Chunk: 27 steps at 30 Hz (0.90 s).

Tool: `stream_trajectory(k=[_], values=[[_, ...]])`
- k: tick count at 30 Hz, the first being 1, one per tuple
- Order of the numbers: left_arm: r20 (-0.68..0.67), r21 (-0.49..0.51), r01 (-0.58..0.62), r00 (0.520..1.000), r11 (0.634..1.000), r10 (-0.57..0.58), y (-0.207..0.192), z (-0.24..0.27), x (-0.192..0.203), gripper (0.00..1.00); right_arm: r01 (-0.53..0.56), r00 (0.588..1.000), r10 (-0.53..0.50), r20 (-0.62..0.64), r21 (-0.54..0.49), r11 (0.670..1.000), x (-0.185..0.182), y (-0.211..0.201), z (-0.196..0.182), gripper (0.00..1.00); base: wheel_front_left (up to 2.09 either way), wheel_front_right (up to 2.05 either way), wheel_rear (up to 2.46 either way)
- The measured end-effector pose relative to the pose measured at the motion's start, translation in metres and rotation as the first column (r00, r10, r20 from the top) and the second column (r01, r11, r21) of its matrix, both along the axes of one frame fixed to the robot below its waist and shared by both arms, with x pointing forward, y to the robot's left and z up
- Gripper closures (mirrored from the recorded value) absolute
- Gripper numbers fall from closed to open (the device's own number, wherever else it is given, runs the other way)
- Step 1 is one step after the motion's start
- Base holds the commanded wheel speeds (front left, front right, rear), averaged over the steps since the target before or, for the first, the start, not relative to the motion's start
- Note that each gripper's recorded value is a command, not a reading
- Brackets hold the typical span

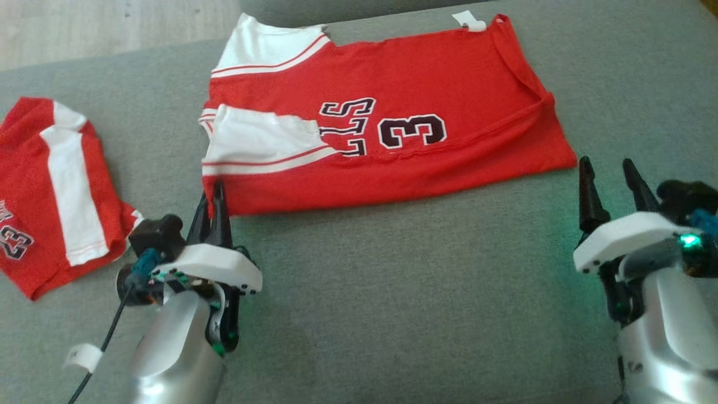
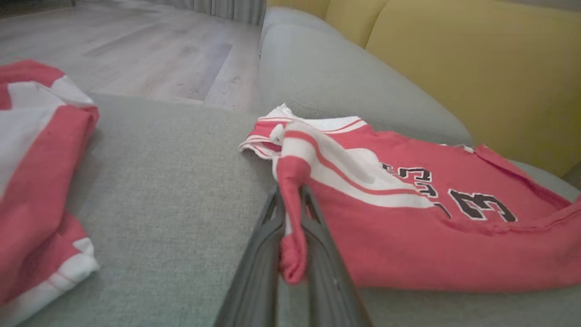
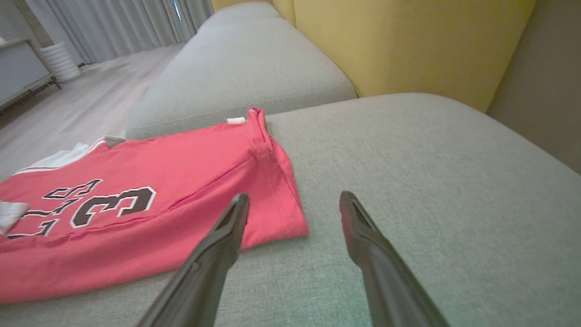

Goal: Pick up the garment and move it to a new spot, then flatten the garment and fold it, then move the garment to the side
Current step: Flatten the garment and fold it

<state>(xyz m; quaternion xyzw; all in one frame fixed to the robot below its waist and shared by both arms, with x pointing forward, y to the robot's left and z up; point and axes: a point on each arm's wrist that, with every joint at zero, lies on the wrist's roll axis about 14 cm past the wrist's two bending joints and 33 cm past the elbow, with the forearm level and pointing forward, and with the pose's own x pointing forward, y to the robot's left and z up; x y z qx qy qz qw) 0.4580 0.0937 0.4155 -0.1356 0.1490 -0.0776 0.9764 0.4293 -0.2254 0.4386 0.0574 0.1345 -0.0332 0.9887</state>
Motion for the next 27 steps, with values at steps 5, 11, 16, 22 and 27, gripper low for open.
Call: stream_trajectory(k=[5, 11, 16, 22, 27], values=[[0.102, -0.012, 0.012, 0.995, 1.0, -0.011, -0.001, 0.027, 0.005, 1.0, 0.037, 0.993, -0.03, -0.113, 0.064, 0.997, 0.016, -0.003, -0.018, 0.0, 0.0, 0.0, 0.0], [0.14, -0.002, 0.05, 0.989, 0.999, -0.049, -0.008, 0.035, 0.003, 1.0, 0.064, 0.968, -0.035, -0.249, 0.107, 0.992, 0.024, 0.003, -0.052, 0.0, 0.0, 0.0, 0.0], [0.14, 0.004, 0.054, 0.989, 0.999, -0.054, -0.007, 0.033, 0.001, 1.0, 0.068, 0.943, -0.03, -0.331, 0.103, 0.992, 0.028, 0.009, -0.071, 0.0, 0.0, 0.0, 0.0], [0.125, 0.01, 0.061, 0.99, 0.998, -0.061, -0.007, 0.028, -0.001, 1.0, 0.046, 0.942, -0.012, -0.334, 0.094, 0.995, 0.044, 0.018, -0.072, 0.77, 0.0, 0.0, 0.0], [0.127, 0.015, 0.06, 0.99, 0.998, -0.061, -0.006, 0.03, -0.001, 1.0, 0.002, 0.952, 0.006, -0.306, 0.026, 1.0, 0.045, 0.018, -0.067, 1.0, 0.0, 0.0, 0.0]])
